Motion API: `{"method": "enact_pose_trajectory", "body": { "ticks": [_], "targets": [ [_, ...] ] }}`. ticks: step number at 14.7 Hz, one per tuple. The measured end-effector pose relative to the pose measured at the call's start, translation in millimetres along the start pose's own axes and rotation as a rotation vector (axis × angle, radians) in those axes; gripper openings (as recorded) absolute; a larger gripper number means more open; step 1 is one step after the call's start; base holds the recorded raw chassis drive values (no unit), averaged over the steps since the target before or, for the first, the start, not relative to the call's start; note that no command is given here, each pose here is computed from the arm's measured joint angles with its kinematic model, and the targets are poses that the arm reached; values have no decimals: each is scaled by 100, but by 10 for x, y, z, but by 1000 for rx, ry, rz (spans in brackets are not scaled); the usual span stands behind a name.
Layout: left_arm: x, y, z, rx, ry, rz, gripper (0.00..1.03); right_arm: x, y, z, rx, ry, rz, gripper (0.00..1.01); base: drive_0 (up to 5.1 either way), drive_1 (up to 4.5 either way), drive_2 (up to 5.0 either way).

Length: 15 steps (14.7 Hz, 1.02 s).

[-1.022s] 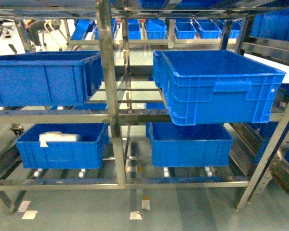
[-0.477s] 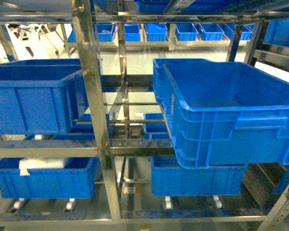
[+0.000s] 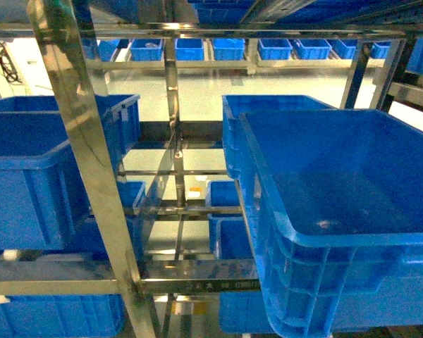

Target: Pick red block from blue box to shelf

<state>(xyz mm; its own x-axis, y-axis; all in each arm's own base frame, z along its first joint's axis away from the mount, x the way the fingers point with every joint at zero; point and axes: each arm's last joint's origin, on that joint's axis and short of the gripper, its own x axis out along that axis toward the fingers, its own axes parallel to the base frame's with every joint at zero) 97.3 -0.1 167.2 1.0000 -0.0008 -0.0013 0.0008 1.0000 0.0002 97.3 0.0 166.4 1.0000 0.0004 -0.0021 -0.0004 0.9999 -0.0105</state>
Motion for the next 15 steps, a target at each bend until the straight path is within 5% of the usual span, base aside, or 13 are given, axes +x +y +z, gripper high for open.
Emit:
{"method": "enact_pose_trajectory", "body": {
  "ticks": [2,15],
  "targets": [
    [0,0,6,0,-6,0,98,0,0,5,0,-5,0,28,-3,412,-418],
    [0,0,4,0,-5,1,98,0,0,5,0,-6,0,28,0,0,0]
  ]
}}
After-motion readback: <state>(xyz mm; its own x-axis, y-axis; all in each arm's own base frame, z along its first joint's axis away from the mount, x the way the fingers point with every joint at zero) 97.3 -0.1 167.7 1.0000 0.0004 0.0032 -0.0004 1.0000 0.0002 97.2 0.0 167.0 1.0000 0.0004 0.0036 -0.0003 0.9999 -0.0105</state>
